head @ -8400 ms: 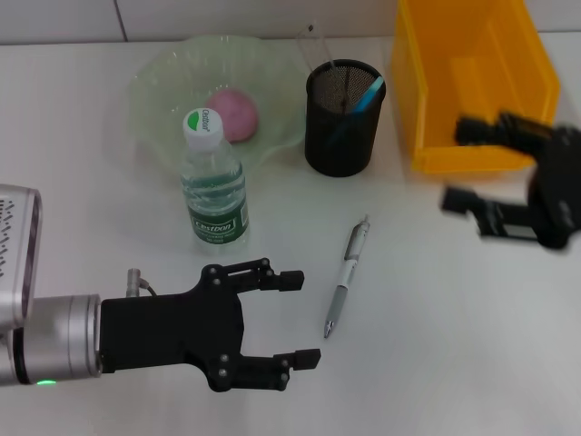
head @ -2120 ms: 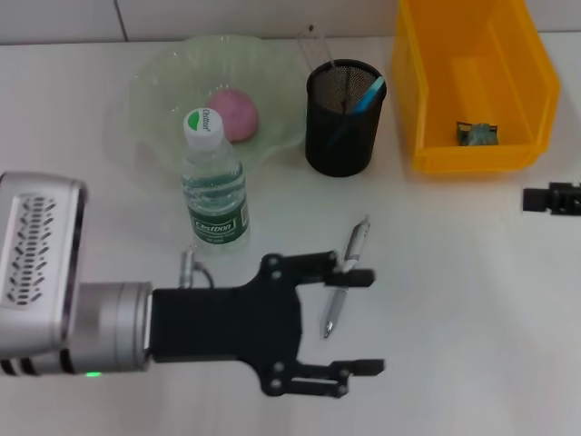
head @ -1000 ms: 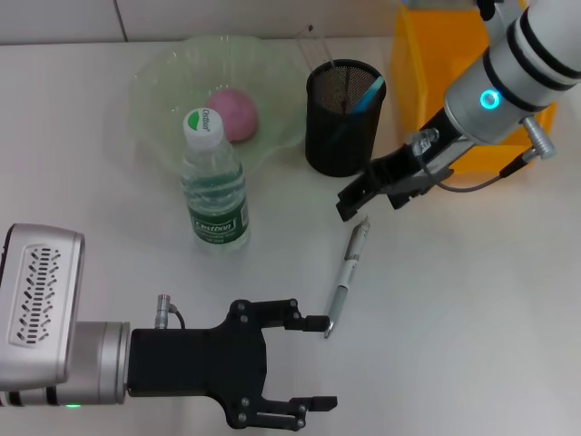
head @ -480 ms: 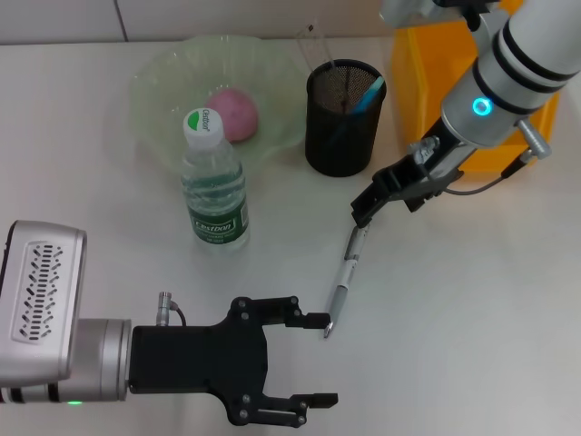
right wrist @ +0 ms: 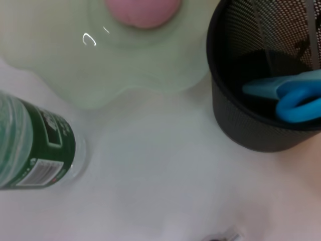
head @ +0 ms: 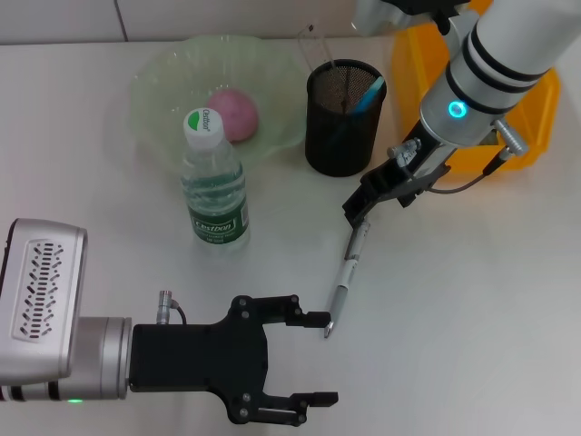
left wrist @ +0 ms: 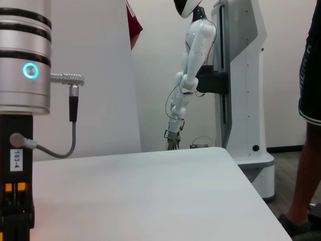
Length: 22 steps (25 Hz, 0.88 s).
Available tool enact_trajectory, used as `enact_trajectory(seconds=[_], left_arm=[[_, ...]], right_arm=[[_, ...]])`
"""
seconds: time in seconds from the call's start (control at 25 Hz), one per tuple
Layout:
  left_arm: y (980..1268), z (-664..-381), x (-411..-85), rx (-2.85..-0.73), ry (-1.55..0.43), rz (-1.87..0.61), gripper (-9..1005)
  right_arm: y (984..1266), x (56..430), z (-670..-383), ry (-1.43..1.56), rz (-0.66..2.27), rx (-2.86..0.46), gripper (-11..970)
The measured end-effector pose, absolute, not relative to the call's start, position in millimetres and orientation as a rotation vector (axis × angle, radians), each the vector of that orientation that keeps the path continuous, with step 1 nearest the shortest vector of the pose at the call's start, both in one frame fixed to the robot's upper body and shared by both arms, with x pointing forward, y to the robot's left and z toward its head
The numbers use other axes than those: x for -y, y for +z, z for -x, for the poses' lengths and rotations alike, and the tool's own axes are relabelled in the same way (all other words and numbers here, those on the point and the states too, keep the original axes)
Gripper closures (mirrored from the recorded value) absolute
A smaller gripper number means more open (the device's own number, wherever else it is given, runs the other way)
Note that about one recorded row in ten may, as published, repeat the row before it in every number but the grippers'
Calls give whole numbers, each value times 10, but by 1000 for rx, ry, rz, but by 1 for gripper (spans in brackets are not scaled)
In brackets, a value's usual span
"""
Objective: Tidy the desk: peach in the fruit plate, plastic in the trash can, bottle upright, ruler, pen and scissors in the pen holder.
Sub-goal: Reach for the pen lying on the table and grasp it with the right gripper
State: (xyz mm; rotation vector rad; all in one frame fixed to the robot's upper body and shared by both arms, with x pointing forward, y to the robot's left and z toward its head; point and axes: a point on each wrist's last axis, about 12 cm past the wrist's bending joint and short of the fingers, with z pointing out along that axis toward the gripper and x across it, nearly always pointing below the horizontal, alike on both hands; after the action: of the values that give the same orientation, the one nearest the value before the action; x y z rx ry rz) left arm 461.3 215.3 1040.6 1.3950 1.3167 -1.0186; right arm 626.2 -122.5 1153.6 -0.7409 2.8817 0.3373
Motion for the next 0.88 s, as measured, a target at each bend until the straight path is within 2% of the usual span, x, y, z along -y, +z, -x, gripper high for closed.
enact_trajectory(seconds=[0.88], left_arm=[[10373, -4578, -2131, -1322, -1029, -1403, 250]], right_arm=[[11412, 1064, -6181, 294, 868, -2879, 134]])
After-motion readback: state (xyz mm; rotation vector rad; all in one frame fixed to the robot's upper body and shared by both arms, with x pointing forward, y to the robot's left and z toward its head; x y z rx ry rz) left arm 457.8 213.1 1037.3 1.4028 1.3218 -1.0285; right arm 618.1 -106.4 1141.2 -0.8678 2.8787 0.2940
